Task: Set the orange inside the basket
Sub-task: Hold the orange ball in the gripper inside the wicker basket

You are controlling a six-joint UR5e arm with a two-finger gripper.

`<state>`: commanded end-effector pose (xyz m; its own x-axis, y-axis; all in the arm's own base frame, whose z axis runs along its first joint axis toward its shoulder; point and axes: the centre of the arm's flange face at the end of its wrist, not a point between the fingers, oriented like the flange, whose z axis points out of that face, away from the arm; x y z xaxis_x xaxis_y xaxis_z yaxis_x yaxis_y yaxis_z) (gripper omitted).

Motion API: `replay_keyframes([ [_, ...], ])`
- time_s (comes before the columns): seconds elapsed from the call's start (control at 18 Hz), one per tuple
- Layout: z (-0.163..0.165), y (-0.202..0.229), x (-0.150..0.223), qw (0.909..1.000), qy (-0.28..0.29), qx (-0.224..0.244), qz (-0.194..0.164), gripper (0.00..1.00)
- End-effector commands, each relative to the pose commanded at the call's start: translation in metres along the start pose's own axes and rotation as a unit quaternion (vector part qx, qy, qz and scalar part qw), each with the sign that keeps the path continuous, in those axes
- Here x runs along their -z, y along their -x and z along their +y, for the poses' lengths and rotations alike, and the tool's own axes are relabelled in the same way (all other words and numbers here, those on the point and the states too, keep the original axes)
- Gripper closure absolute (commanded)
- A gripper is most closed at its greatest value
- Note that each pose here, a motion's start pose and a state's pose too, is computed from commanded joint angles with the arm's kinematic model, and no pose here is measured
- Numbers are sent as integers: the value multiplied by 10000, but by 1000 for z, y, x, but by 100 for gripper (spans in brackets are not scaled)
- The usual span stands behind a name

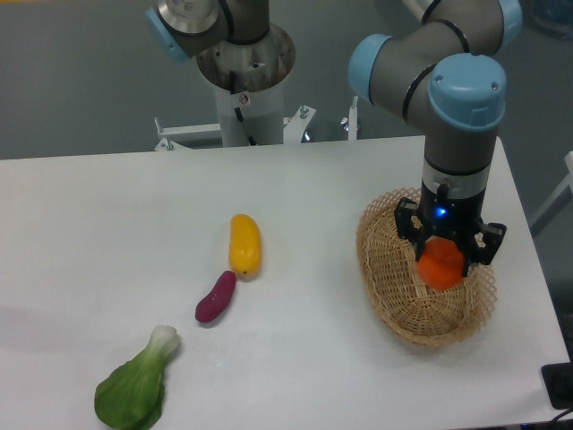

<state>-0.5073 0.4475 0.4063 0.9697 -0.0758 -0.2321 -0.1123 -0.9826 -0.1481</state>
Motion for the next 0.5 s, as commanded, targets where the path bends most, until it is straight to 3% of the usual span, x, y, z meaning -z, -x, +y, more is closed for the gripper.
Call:
replay_keyframes([
  [0.5, 3, 0, -2, 10000, 27, -30, 12, 47],
])
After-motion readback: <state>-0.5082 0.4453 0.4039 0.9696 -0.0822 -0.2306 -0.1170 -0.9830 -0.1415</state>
